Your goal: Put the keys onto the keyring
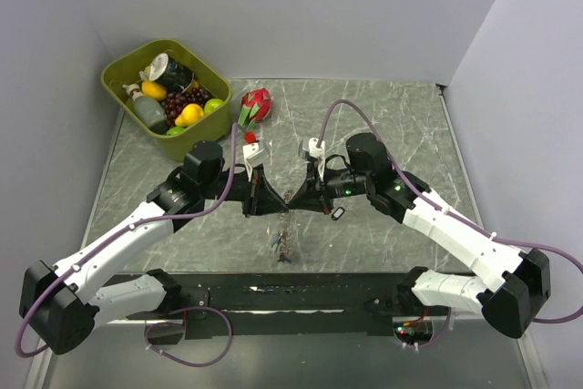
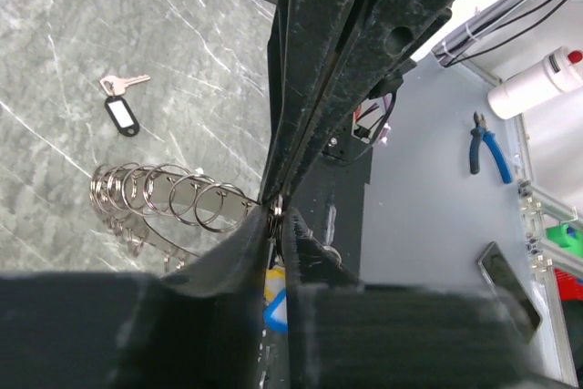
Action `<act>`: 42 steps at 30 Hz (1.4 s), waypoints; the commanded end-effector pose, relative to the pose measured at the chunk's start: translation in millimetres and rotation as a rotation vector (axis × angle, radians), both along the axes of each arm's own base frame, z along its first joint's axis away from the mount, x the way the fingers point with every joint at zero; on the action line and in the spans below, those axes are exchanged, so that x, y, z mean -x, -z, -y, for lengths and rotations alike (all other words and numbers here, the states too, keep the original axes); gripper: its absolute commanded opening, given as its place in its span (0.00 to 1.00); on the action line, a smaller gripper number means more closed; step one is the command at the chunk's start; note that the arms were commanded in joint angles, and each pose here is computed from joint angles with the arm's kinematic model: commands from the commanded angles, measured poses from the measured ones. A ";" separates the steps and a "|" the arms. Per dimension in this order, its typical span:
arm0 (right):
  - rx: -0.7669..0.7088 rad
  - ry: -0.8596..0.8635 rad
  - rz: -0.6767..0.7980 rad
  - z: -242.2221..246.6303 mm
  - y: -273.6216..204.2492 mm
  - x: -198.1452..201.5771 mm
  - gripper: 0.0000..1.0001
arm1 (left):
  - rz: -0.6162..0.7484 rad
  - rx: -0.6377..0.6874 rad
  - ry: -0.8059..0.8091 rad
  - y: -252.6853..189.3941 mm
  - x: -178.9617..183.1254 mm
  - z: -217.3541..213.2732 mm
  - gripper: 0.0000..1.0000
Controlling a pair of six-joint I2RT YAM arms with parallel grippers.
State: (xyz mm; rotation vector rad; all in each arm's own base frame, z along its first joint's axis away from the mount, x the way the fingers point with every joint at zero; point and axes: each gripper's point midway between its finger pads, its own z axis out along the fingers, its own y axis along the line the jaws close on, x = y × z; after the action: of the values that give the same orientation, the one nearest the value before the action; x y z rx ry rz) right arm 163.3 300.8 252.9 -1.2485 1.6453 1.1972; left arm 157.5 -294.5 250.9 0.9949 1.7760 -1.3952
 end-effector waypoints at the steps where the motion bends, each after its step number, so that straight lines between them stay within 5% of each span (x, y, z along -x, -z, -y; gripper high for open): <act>1: -0.087 -0.024 0.080 -2.0 -28.7 0.3 0.00 | 0.057 0.022 -0.001 -19.0 -3.1 3.3 0.01; 8: -0.093 -0.002 0.076 -1.5 -32.5 -4.7 0.04 | 0.063 0.057 -0.039 -19.8 -5.4 2.7 0.01; 9: -0.100 0.014 0.074 -0.5 -35.3 -7.0 0.16 | 0.092 0.092 -0.039 -26.2 -7.3 4.9 0.01; 10: -0.113 0.029 0.084 -0.1 -39.1 -10.2 0.47 | 0.076 0.107 -0.047 -27.5 -7.3 5.6 0.01; 11: -0.127 0.066 0.100 2.7 -44.7 -13.9 0.59 | 0.069 0.119 -0.047 -23.5 -6.3 5.4 0.01; 14: -0.171 0.189 0.114 14.6 -56.9 -29.2 0.81 | 0.092 0.198 -0.045 -31.2 -3.5 7.2 0.01; 16: -0.192 0.239 0.127 24.7 -60.8 -34.0 0.86 | 0.134 0.261 -0.064 -42.8 -5.4 6.9 0.01; 29: -0.280 0.207 0.143 42.3 -69.8 -23.1 0.95 | 0.356 0.451 -0.139 -62.5 6.5 -14.9 0.01; 42: -0.266 0.068 0.124 36.2 -65.6 -7.1 0.96 | 0.656 0.445 -0.038 -54.8 28.8 -25.4 0.01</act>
State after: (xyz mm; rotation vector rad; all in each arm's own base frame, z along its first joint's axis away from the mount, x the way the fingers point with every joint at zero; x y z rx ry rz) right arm 174.2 263.8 306.2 -1.0214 1.4456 1.2187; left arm 143.5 -276.0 278.3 0.9021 1.2129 -1.2932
